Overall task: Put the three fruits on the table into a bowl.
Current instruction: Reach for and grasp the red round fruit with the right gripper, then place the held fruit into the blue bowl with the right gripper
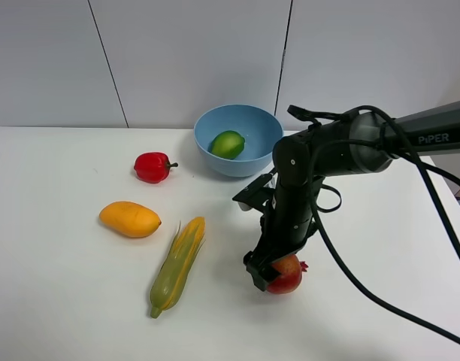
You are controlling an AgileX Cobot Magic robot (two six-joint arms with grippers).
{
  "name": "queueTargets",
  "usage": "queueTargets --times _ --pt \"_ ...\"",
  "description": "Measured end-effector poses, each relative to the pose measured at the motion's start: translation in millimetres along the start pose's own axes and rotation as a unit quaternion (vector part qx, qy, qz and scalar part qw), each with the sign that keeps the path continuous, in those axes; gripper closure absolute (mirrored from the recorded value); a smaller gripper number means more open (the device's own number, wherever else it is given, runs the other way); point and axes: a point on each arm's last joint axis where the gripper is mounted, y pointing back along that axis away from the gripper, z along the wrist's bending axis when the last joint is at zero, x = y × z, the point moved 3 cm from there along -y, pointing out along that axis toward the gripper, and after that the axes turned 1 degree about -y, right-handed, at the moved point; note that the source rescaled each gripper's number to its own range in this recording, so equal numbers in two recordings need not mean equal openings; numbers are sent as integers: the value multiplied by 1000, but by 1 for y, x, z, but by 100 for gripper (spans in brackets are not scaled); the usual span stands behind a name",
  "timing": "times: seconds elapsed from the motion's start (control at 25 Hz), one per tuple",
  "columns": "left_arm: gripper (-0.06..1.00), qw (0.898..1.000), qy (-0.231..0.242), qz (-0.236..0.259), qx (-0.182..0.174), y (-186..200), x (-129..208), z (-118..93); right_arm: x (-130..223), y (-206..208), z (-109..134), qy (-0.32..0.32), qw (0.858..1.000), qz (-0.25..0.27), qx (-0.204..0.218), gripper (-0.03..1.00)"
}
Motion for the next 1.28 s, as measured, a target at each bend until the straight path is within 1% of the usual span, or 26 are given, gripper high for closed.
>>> queueTargets --times 0.08,0.12,0.16,0.32,0.52,0.64,0.76,0.88,0.96,1.08,1.12,1.2,1.28 --pt "3 1000 0 0 0 0 0 0 0 -2 1 -6 1000 5 -5 58" --pt "3 1000 0 0 0 0 0 0 2 -4 2 -14 1000 12 -9 73" --pt "3 1000 0 0 0 0 0 0 2 -5 3 -23 1000 16 -14 75" --pt "3 1000 0 0 0 0 0 0 5 -7 5 -61 997 30 -22 75" --pt "3 1000 0 0 0 0 0 0 4 -4 5 -72 997 22 -21 75" --pt "3 1000 0 0 0 0 0 0 -2 14 5 -68 997 -29 -11 75" --pt "3 1000 0 0 0 0 0 0 -16 49 5 -63 992 -111 1 75" --pt "3 1000 0 0 0 0 0 0 -37 94 1 -54 978 -203 18 75" --pt "3 1000 0 0 0 0 0 0 -53 122 -6 -55 964 -257 31 75" --pt "3 1000 0 0 0 0 0 0 -75 153 -31 -64 938 -335 60 75" --pt "3 1000 0 0 0 0 0 0 -82 158 -43 -69 928 -359 73 75" --pt "3 1000 0 0 0 0 0 0 -93 158 -68 -85 916 -380 91 75" --pt "3 1000 0 0 0 0 0 0 -102 145 -88 -100 915 -379 99 75"
